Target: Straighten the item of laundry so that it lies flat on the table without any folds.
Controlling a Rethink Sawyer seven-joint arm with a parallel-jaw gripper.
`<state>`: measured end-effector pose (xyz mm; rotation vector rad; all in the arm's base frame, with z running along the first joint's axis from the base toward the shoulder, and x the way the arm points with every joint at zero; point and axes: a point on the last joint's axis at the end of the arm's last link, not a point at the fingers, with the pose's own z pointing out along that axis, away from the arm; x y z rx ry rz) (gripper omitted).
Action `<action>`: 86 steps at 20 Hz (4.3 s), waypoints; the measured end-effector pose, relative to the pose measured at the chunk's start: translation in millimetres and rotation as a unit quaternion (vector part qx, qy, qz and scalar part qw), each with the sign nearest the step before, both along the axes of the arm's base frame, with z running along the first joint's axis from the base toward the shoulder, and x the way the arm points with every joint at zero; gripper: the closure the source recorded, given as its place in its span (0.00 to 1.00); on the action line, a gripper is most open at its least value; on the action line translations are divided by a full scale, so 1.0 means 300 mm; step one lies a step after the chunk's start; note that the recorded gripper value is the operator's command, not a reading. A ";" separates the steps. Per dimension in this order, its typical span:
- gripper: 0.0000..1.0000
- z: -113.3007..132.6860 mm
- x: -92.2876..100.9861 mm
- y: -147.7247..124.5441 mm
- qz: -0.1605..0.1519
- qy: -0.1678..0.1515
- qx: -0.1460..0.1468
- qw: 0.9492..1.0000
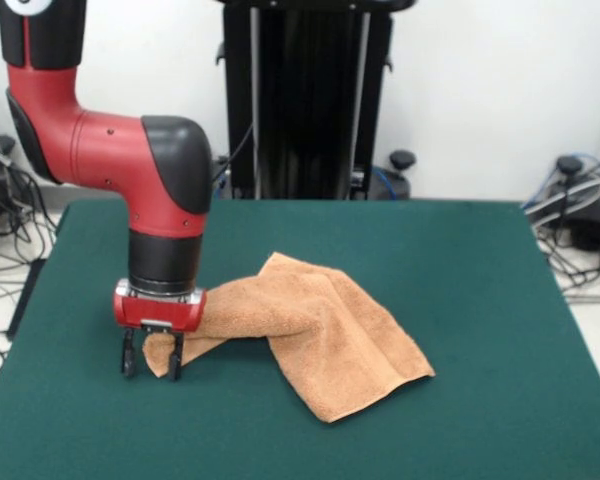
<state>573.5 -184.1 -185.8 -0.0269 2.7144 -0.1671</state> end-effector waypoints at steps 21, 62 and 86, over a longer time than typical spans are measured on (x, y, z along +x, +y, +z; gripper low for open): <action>0.00 0.006 0.009 0.016 0.010 0.012 -0.010 1.000; 0.00 0.086 -0.030 0.042 -0.014 0.137 0.003 0.991; 0.00 0.047 -0.072 0.056 -0.016 0.149 0.009 0.989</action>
